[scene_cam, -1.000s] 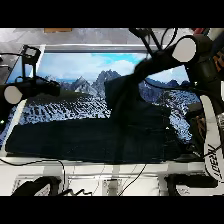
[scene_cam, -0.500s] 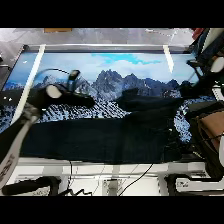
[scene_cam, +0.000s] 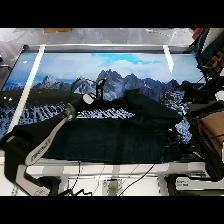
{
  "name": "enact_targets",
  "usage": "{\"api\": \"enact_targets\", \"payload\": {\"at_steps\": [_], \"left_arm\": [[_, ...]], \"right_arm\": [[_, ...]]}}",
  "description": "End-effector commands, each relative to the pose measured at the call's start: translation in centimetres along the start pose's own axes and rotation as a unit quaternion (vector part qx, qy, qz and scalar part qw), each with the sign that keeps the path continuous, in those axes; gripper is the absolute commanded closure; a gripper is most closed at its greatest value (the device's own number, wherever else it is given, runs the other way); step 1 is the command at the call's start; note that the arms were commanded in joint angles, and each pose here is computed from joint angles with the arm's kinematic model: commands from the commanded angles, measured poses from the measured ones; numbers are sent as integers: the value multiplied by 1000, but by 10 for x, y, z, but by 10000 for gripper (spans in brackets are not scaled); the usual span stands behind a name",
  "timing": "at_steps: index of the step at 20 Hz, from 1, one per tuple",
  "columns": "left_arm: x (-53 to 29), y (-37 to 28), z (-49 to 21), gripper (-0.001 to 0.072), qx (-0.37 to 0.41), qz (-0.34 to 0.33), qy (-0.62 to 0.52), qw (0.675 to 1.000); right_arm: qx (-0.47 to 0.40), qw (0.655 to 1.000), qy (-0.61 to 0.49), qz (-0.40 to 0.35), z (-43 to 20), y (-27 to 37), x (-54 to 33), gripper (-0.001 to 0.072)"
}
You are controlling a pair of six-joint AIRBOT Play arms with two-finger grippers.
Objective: Fold the clothes and pants, and hang the long-sleeved shirts on hangers.
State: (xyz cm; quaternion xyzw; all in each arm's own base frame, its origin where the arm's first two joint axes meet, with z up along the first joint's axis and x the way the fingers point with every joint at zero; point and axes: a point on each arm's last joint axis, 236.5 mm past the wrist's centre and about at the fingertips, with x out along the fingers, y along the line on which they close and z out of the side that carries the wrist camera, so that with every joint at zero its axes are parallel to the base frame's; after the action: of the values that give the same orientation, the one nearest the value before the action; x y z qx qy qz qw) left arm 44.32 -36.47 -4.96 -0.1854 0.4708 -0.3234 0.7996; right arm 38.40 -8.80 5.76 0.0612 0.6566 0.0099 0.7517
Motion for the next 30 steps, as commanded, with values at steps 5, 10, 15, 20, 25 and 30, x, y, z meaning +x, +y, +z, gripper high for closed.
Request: {"api": "enact_targets", "payload": {"at_steps": [5,10,15,20,25,30], "left_arm": [[38,49,18,40,-53,10,-1,999],[45,46,10,228,-52,8,9,999],[59,16,14,231,-26,-6,-3,1000],[55,19,48,675,-4,12,-65,998],[-16,16,108,676,20,-1,-110,994],[-197,23,192,678,136,60,-203,968]], "right_arm": [[-4,1000,-5,22,3,15,1,156],[-4,1000,-6,28,4,18,1,157],[-4,1000,-6,29,4,18,1,157],[-4,1000,-2,30,2,19,1,157],[-5,1000,-4,29,3,18,0,157],[-5,1000,-19,24,10,16,1,157]]}}
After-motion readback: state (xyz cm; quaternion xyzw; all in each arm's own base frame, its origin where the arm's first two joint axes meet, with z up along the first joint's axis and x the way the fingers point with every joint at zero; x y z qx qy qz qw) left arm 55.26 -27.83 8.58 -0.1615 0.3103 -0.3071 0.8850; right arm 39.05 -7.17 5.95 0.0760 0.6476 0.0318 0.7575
